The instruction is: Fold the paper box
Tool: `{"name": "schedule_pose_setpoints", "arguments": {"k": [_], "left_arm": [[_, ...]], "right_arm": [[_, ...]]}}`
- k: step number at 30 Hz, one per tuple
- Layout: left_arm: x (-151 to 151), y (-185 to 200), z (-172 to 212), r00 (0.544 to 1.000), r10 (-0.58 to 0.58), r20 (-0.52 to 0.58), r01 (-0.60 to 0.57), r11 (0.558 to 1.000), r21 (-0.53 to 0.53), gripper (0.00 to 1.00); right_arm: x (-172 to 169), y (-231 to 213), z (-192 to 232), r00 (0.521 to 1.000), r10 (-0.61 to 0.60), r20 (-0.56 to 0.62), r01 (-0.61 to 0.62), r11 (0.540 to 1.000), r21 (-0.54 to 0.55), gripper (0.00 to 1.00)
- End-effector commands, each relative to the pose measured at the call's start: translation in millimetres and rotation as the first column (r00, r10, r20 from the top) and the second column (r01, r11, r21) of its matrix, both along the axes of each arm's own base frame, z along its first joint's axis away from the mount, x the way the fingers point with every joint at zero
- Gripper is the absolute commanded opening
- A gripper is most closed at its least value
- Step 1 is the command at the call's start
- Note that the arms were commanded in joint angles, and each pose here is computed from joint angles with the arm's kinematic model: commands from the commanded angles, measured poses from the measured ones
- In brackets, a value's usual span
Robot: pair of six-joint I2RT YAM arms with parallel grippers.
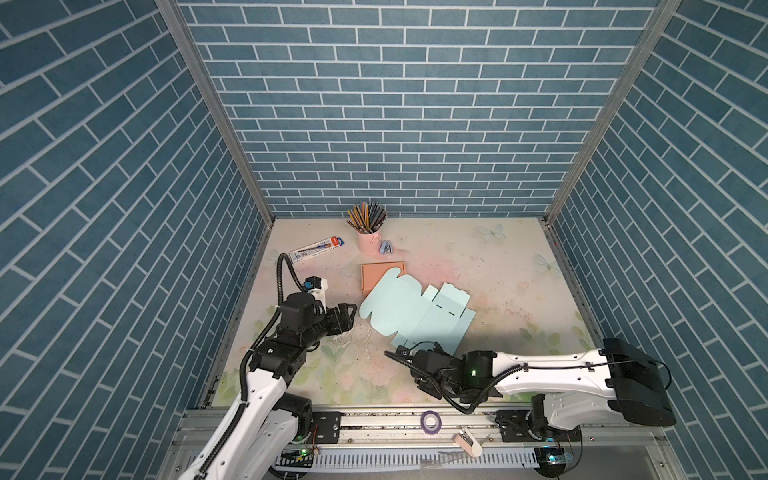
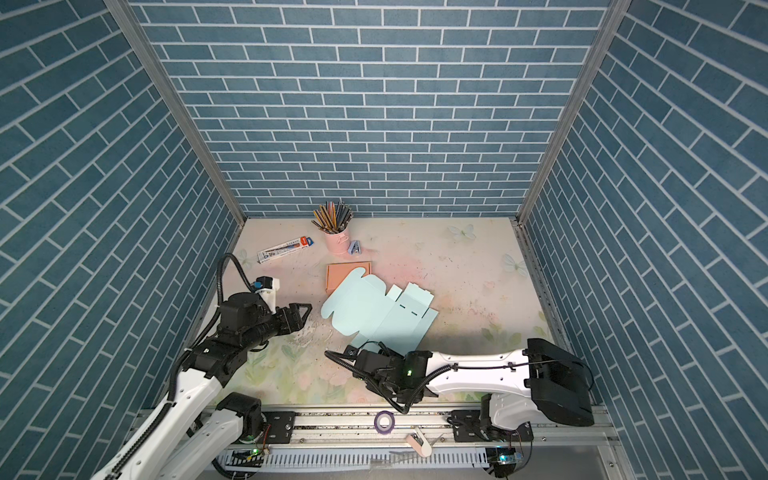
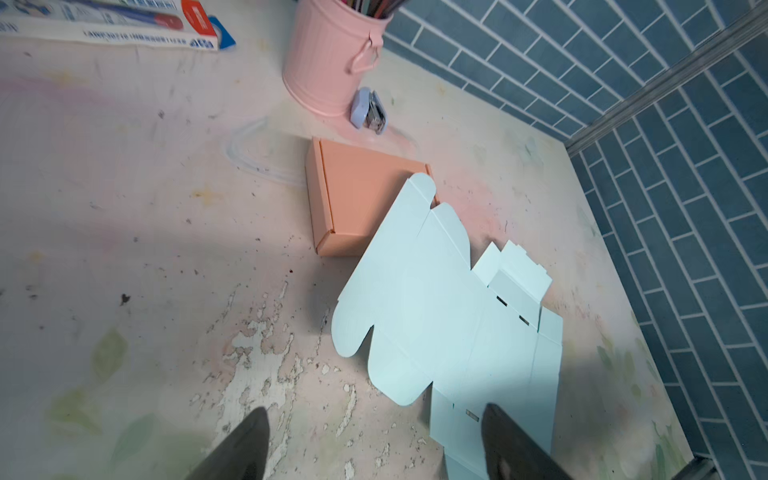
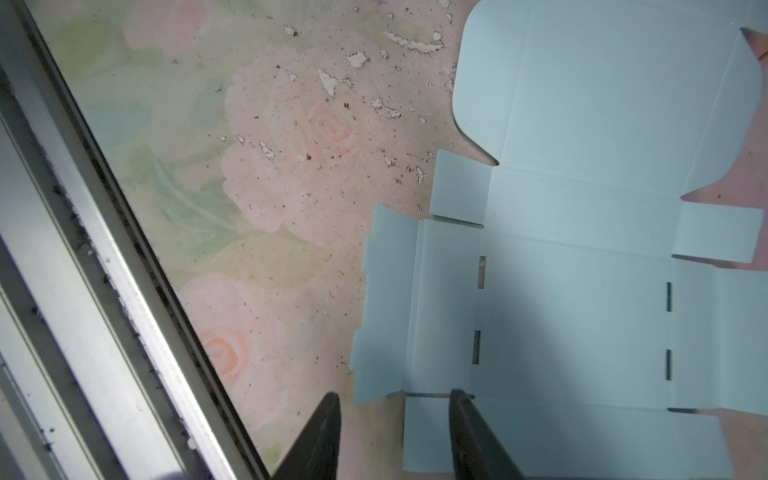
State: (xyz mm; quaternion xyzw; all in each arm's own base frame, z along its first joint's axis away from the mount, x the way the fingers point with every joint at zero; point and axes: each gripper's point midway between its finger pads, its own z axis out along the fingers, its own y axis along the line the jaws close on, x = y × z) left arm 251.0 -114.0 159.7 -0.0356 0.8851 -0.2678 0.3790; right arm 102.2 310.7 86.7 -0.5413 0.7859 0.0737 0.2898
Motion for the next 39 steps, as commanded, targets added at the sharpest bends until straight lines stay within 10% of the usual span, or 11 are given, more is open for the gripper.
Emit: {"name": "schedule_pose_setpoints", "arguments": {"k": [1, 7, 12, 24, 39], "left_arm": [[-3.8, -24.6, 1.1, 0.994, -0.111, 0.019, 0.111, 0.994, 0.006, 0.80], [12.4, -40.0, -13.3, 0.989, -0.151, -0.005, 0.150, 0.982, 0.114, 0.86], [48.6, -31.6, -26.9, 0.993, -0.104, -0.049, 0.106, 0.993, 0.051, 0.90], [104.7, 29.6, -57.1, 0.987, 0.133, -0.086, -0.136, 0.990, -0.026, 0.35], [168.4, -3.0, -110.7, 0.981, 0.078, -0.180, -0.088, 0.995, -0.045, 0.32]], "right_arm": [[19.9, -14.8, 27.1, 0.986, -0.164, -0.039, 0.167, 0.977, 0.131, 0.59], [56.9, -78.9, 58.6, 0.787, -0.551, -0.276, 0.616, 0.702, 0.358, 0.74], [59.7, -120.1, 52.2, 0.669, -0.623, -0.406, 0.743, 0.548, 0.384, 0.80], [57.9, -129.0, 9.5, 0.558, -0.621, -0.550, 0.828, 0.459, 0.323, 0.87], [77.4, -146.8, 4.4, 0.530, -0.674, -0.515, 0.848, 0.423, 0.318, 0.87]]}}
